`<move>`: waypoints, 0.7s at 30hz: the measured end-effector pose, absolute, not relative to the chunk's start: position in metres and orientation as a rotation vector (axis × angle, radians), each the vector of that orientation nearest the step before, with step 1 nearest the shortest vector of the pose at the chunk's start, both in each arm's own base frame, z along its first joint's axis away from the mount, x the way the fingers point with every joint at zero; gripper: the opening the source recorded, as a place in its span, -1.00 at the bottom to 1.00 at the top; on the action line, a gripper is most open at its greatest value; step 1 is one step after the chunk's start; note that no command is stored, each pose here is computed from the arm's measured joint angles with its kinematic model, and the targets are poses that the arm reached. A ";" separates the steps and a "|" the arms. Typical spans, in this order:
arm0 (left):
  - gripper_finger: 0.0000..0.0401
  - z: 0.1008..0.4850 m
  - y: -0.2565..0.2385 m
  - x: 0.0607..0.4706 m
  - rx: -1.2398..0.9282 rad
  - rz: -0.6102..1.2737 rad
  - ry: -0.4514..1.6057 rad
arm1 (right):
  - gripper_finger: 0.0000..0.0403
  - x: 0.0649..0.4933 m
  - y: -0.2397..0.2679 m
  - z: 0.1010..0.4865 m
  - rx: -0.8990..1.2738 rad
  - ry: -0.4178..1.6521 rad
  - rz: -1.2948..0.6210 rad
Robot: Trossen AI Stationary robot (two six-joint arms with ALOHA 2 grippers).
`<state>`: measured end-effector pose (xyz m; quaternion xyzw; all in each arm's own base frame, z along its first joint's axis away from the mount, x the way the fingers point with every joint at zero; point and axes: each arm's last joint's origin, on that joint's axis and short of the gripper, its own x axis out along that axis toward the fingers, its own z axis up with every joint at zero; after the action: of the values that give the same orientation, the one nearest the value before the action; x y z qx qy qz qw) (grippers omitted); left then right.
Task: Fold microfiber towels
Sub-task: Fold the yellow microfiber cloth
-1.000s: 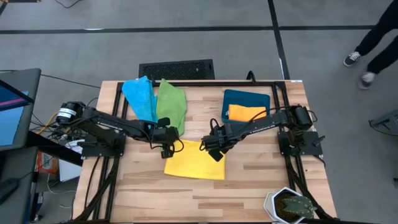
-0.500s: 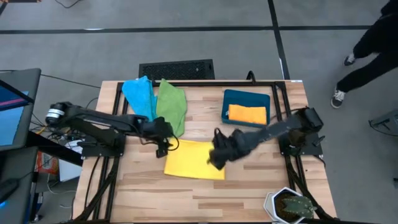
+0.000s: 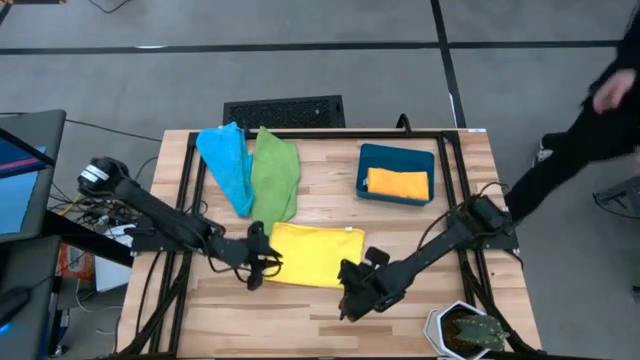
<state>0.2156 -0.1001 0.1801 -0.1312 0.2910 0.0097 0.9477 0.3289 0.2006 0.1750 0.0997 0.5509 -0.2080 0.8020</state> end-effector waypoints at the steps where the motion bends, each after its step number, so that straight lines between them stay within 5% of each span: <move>1: -0.71 0.174 -0.104 0.216 -0.269 0.018 0.608 | -0.46 0.330 0.202 0.170 0.211 1.189 -0.444; 5: -0.96 0.152 -0.119 0.218 -0.252 0.009 0.687 | -0.67 0.330 0.206 0.158 0.201 1.224 -0.440; 21: -0.99 0.095 -0.152 0.218 -0.327 0.079 0.811 | -0.93 0.322 0.224 0.133 0.215 1.317 -0.349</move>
<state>0.2177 -0.1520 0.0955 -0.1584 0.3926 0.0381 0.9052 0.3218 0.2243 0.1331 0.0992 0.6073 -0.1611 0.7716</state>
